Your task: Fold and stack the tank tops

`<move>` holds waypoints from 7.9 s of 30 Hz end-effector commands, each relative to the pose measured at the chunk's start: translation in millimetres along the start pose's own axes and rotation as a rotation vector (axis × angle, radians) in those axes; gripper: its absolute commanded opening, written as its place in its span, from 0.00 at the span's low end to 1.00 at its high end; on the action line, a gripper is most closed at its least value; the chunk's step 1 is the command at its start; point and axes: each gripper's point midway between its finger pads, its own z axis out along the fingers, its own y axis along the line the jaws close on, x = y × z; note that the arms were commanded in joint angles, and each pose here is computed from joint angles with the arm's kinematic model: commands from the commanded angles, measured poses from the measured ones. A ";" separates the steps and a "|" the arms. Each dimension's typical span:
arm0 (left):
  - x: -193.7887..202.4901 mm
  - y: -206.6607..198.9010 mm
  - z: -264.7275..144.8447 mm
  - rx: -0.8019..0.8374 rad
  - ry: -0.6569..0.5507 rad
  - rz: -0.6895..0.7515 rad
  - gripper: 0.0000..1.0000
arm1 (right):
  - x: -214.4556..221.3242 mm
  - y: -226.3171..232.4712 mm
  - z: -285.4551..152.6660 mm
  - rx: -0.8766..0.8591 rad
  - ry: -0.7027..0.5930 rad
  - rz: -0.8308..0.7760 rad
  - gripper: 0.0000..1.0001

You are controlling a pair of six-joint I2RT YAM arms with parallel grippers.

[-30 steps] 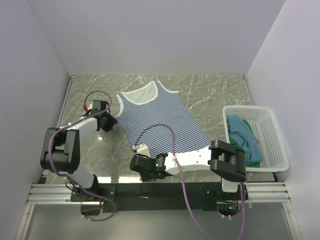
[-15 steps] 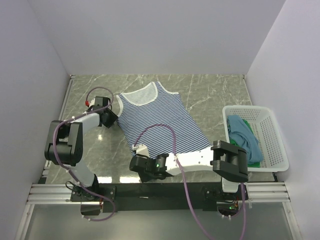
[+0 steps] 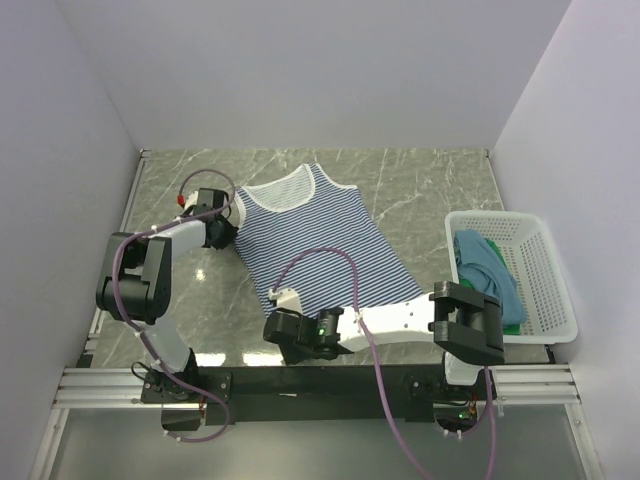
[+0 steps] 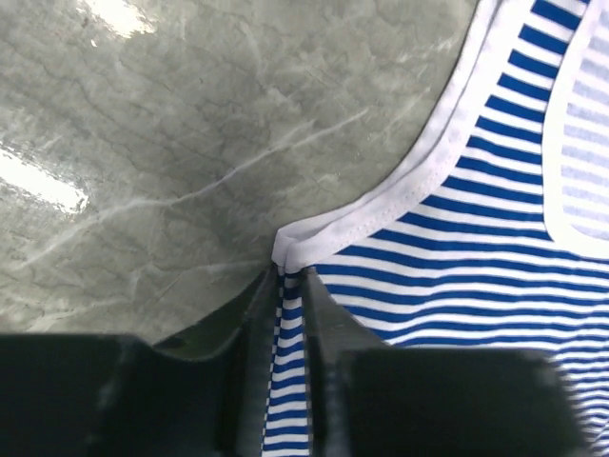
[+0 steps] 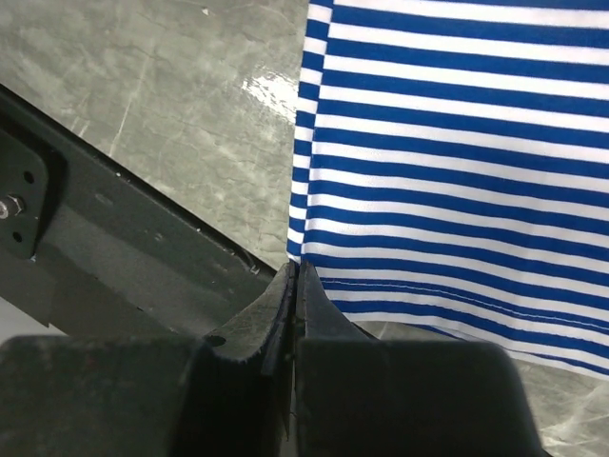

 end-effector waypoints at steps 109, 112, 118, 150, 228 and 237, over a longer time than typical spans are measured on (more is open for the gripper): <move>-141.8 -227.6 -100.8 0.401 -0.243 0.251 0.59 | -148.6 -41.2 -69.0 -0.048 -0.396 0.297 0.47; -109.8 -231.4 -129.1 0.446 -0.206 0.230 0.56 | -166.6 -126.6 -75.8 0.074 -0.412 0.413 0.48; -27.8 -216.1 -166.3 0.510 -0.112 0.230 0.46 | -209.7 -228.7 -67.7 0.272 -0.393 0.471 0.47; 309.2 -79.8 -242.3 0.586 0.290 0.662 0.38 | -227.7 -350.8 38.0 0.459 -0.209 0.618 0.25; 296.7 36.4 -235.2 0.377 0.219 0.367 0.01 | -273.8 -314.0 3.5 0.481 -0.305 0.551 0.00; 281.6 63.4 -221.5 0.285 0.196 0.343 0.00 | -301.2 -283.3 28.3 0.476 -0.299 0.497 0.00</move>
